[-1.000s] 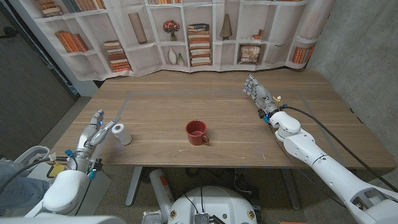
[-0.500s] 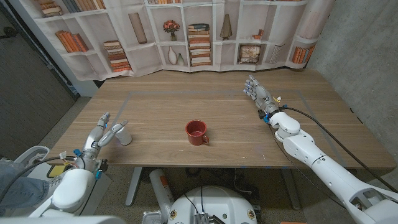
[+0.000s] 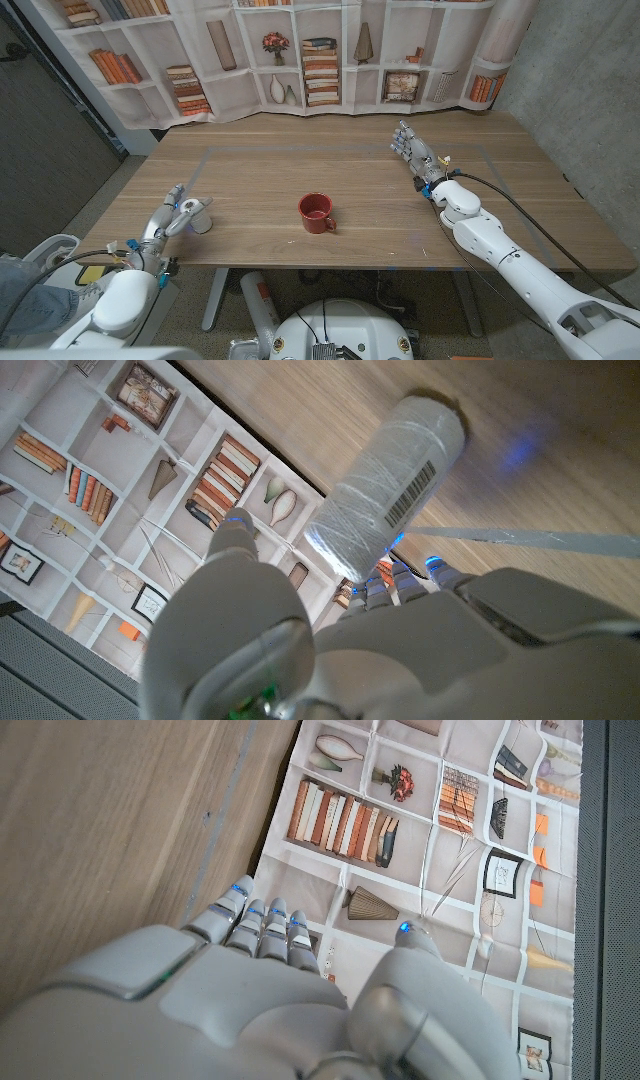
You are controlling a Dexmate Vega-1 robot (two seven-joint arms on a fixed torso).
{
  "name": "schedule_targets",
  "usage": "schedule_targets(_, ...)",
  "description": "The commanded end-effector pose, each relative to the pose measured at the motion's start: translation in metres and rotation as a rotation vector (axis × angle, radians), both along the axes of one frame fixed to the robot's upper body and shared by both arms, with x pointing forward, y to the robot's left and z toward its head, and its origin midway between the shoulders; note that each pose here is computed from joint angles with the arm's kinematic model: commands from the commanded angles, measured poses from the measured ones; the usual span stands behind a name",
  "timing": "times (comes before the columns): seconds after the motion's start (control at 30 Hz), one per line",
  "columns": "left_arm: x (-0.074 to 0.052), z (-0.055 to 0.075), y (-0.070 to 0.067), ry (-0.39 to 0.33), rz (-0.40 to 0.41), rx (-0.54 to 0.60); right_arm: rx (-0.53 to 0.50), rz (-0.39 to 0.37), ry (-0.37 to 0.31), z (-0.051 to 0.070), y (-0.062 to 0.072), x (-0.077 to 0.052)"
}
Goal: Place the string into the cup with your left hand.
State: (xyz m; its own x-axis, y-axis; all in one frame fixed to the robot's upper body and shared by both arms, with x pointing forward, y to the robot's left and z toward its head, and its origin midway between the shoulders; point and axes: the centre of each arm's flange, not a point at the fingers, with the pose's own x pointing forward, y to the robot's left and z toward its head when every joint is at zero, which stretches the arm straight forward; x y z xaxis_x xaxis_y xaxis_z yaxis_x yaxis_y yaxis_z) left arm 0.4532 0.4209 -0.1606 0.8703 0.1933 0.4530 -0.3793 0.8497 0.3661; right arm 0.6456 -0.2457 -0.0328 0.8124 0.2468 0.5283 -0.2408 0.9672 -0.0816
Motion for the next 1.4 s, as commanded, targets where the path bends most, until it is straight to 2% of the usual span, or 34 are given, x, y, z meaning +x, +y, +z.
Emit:
schedule_targets(0.03, 0.0, 0.002, -0.004, 0.013, 0.037, 0.013, 0.006, 0.007, 0.008, -0.004, 0.003, 0.004)
schedule_targets(0.23, 0.001, 0.002, -0.006, 0.024, 0.027, 0.019, 0.009, 0.009, 0.011, -0.006, 0.003, 0.005)
schedule_targets(0.77, -0.003, 0.004, -0.01, 0.027, 0.079, 0.036, 0.012, 0.017, 0.016, -0.01, 0.004, 0.005)
schedule_targets(0.87, -0.003, 0.003, -0.008, 0.018, 0.033, -0.008, 0.012, 0.02, 0.016, -0.009, 0.004, 0.006)
schedule_targets(0.93, -0.004, 0.005, -0.011, 0.029, 0.084, 0.027, 0.012, 0.022, 0.017, -0.01, 0.005, 0.006)
schedule_targets(1.17, -0.005, 0.004, -0.016, 0.008, 0.11, 0.013, 0.009, 0.028, 0.022, -0.011, 0.005, 0.008)
schedule_targets(1.23, -0.004, 0.004, -0.015, 0.003, 0.083, 0.01, 0.009, 0.028, 0.023, -0.012, 0.005, 0.008)
schedule_targets(1.4, -0.005, 0.004, -0.019, -0.029, 0.124, -0.011, 0.009, 0.028, 0.026, -0.013, 0.003, 0.008)
